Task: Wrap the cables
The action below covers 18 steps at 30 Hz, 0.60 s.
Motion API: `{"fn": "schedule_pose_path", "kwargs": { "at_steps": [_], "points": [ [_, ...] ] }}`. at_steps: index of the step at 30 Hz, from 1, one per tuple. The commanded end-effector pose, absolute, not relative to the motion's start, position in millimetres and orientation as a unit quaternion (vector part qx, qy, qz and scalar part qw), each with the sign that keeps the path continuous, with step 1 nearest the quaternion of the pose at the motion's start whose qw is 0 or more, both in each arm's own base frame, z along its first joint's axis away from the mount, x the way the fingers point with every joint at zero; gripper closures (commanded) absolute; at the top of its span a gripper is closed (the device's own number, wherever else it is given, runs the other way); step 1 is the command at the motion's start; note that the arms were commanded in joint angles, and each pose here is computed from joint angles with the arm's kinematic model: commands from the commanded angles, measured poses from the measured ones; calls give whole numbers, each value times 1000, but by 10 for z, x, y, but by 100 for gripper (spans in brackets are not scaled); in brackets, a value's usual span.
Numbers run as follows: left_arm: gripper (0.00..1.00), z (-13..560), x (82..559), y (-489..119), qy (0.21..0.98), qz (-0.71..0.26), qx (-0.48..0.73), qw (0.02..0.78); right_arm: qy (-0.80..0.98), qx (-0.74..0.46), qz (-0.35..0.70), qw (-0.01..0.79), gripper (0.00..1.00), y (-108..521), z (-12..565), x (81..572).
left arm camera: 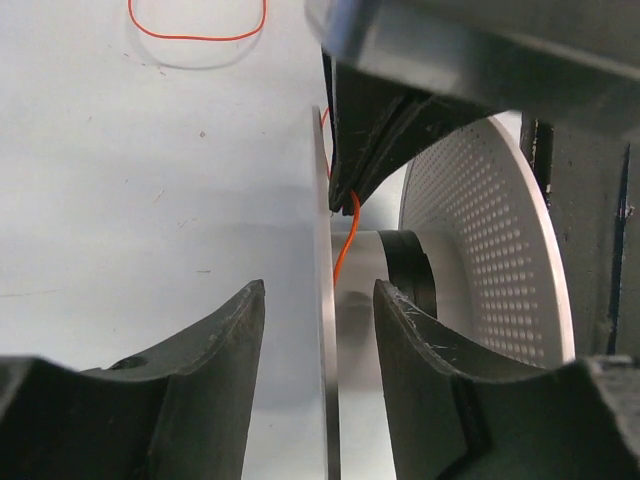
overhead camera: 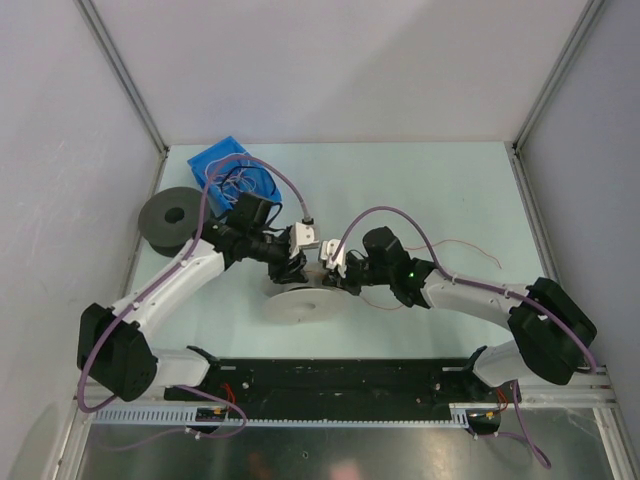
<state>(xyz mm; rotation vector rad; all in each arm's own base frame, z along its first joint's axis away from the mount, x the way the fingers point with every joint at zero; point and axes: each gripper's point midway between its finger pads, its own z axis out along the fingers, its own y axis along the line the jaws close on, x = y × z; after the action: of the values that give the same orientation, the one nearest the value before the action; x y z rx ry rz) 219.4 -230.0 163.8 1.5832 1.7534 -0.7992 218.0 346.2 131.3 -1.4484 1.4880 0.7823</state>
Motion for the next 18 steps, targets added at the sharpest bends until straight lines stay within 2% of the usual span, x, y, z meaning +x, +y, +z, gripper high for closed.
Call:
{"fn": "schedule_pose_path", "kwargs": {
  "at_steps": [1,9,16,18],
  "points": [
    [48,1758,2286,-2415,644,-296,615,344,575,-582,317,481,100,3619,1564,2269],
    [54,1728,2315,-2460,645,-297,612,349,576,-579,314,484,100,3636,1557,2295],
    [80,1682,2283,-2468,638,-298,619,348,580,-574,311,488,100,3642,1567,2330],
    [92,1664,2281,-2451,635,-294,623,349,582,-572,311,487,100,3636,1567,2330]
  ]
}}
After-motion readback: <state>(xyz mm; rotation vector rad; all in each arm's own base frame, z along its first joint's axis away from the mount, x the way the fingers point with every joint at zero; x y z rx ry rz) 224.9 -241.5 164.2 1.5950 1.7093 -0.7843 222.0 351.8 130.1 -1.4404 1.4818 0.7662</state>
